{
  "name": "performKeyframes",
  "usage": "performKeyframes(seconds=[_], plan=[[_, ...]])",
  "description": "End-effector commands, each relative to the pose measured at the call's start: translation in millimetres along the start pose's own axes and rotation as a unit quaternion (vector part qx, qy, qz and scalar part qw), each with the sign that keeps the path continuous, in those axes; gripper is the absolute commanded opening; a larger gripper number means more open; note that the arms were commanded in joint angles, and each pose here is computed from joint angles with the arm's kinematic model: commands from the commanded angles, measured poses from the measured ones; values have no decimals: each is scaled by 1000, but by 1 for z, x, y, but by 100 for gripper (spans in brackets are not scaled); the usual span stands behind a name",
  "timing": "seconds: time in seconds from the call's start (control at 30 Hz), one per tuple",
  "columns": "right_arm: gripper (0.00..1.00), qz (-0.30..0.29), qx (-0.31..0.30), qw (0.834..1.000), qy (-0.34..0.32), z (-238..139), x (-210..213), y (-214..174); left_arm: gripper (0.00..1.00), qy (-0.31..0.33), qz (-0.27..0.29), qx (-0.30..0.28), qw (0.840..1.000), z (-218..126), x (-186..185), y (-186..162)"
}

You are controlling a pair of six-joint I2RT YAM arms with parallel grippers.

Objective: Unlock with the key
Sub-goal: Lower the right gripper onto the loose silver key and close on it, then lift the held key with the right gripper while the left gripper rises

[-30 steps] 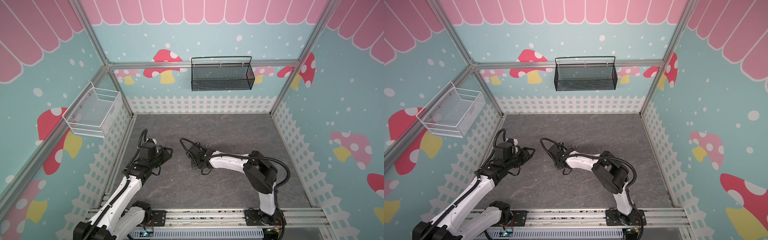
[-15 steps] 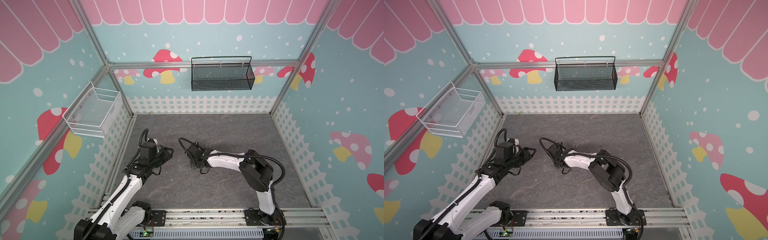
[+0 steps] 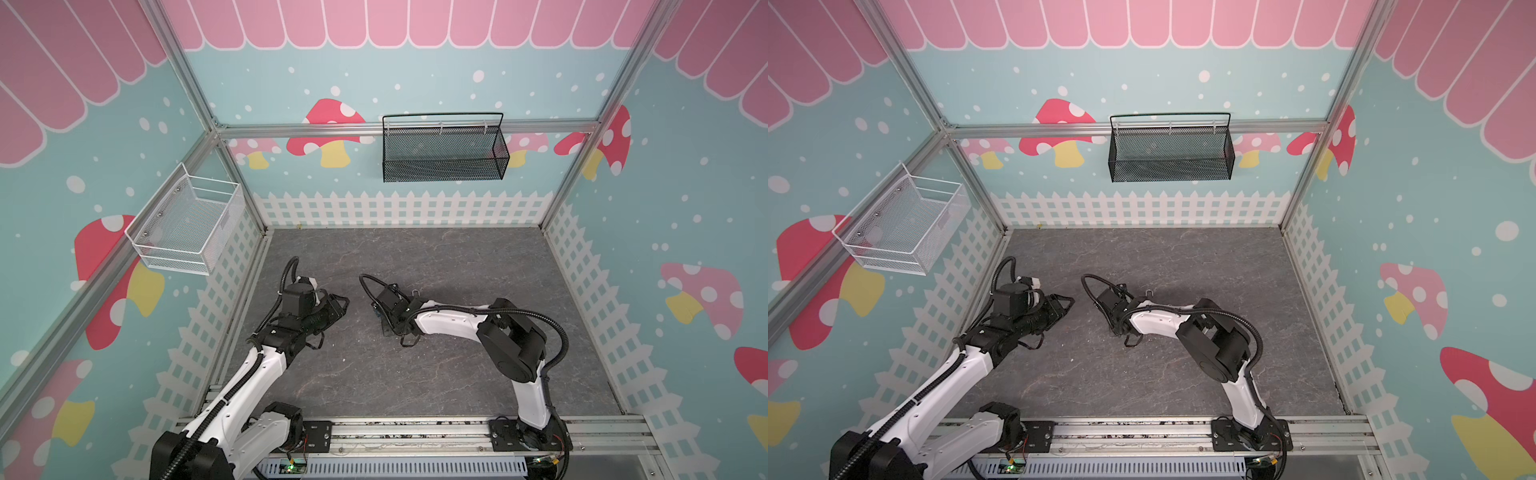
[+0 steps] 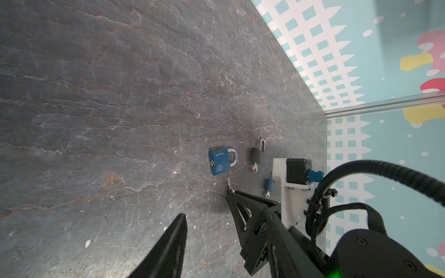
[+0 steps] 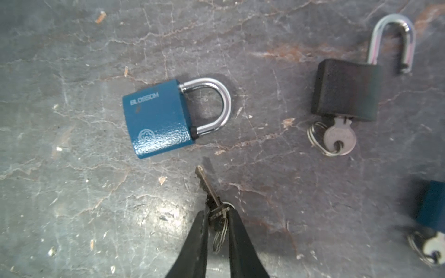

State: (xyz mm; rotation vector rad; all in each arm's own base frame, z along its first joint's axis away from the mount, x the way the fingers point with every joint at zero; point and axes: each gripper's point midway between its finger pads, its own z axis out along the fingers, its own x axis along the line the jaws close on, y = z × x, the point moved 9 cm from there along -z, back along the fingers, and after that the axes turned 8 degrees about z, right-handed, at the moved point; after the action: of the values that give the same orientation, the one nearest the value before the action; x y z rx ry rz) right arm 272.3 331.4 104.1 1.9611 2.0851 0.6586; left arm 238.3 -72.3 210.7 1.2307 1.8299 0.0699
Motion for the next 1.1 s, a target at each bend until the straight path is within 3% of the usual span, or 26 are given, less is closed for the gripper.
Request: performKeyframes(seconds=[0.0,0.43,0.63,0.87,1.07], plan=[[16,-3,13,1000,-19,2,-13,-8,53,-7,-7,-5,1000,1,-1,3],[2,-28,-26,999,17,-16,-22,-1,53,-24,-24,-3,999,0,-5,4],[0,-56,-75,994,58,-44,-21,10,53,-55,-54,1,997,-3,-10,2],[0,-105,-118,980,118,-76,-21,15,53,-101,-86,2,991,-11,-21,1],[0,-150,-143,960,188,-112,-19,16,55,-134,-48,7,990,-15,-47,-2]])
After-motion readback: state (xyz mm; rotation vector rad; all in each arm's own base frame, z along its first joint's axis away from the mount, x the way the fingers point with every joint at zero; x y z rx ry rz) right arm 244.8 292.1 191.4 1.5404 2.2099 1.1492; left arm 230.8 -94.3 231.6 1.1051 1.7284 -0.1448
